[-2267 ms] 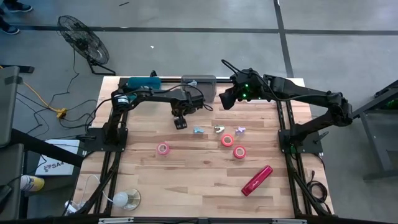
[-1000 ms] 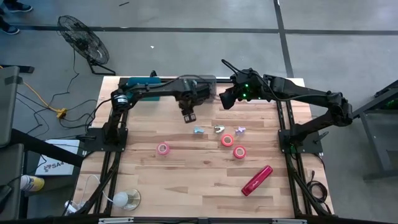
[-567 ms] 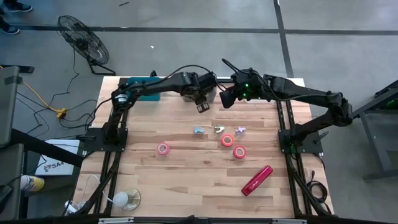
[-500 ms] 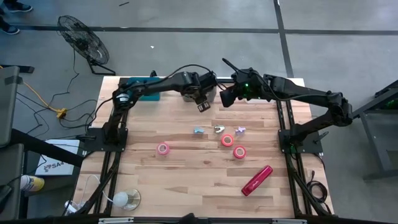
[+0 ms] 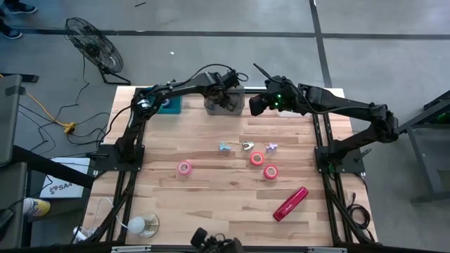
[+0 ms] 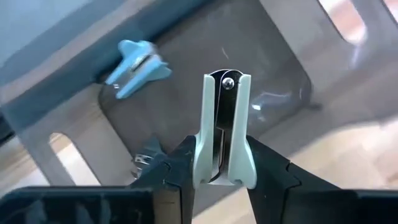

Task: Pick and place Stapler, Stapler remover, tape
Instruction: Put the left white staple remover into the black bin, then put the pink tape into the blue bin

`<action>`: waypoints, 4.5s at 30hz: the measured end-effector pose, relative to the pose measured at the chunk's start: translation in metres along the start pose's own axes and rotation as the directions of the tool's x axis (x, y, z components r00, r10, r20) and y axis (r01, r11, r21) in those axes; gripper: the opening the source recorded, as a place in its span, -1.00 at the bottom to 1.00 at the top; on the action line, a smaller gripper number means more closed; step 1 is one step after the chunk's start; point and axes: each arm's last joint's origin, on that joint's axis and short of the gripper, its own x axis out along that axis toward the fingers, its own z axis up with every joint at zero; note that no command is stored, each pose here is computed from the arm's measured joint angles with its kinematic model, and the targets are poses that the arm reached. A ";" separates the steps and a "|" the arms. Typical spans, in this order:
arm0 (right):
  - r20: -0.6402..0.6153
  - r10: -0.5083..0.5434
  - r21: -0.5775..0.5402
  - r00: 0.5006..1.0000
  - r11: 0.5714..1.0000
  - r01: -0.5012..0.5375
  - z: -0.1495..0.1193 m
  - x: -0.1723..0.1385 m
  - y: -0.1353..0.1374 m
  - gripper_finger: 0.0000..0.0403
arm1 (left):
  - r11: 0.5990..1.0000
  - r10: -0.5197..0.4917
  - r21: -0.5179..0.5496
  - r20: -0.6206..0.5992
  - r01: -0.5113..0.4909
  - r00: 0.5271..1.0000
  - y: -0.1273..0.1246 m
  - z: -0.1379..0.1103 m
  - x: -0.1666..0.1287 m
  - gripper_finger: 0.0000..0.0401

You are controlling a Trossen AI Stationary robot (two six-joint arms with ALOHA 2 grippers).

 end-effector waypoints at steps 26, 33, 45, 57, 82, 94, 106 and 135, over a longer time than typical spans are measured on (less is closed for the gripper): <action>-0.021 0.008 -0.066 1.000 0.998 -0.010 -0.001 0.000 0.000 0.04 | 0.965 -0.182 -0.209 -0.113 0.155 0.977 0.044 0.018 0.022 -0.43; -0.038 0.025 -0.074 0.999 0.997 -0.028 -0.002 0.000 0.000 0.04 | 0.966 -0.178 -0.210 -0.120 0.150 0.977 0.044 0.017 0.022 -0.37; -0.068 0.052 -0.092 0.996 0.994 -0.058 -0.003 0.000 0.001 0.04 | 0.962 -0.209 -0.208 -0.132 0.179 0.969 0.043 0.017 0.022 0.18; -0.102 0.058 -0.112 0.993 0.991 -0.070 -0.005 0.000 0.000 0.04 | 0.962 -0.227 -0.181 -0.109 0.205 0.968 0.039 0.023 0.013 0.22; -0.094 0.101 -0.201 0.990 0.972 -0.119 -0.009 -0.023 0.003 0.04 | 0.986 -0.058 0.138 -0.239 0.093 0.969 -0.018 -0.013 -0.038 0.22; -0.109 -0.028 -0.257 0.994 0.966 -0.001 -0.018 -0.053 -0.013 0.04 | 0.963 0.045 0.268 -0.245 0.023 0.968 -0.044 -0.044 -0.069 0.22; -0.107 -0.072 -0.315 0.992 0.948 0.035 -0.029 -0.078 -0.024 0.04 | 0.896 0.246 0.423 -0.221 -0.134 0.944 -0.061 -0.081 -0.095 0.22; -0.079 0.112 -0.215 0.991 0.968 -0.126 -0.089 -0.093 -0.069 0.04 | 0.998 0.061 0.041 -0.457 -0.048 0.887 -0.037 -0.248 -0.100 0.22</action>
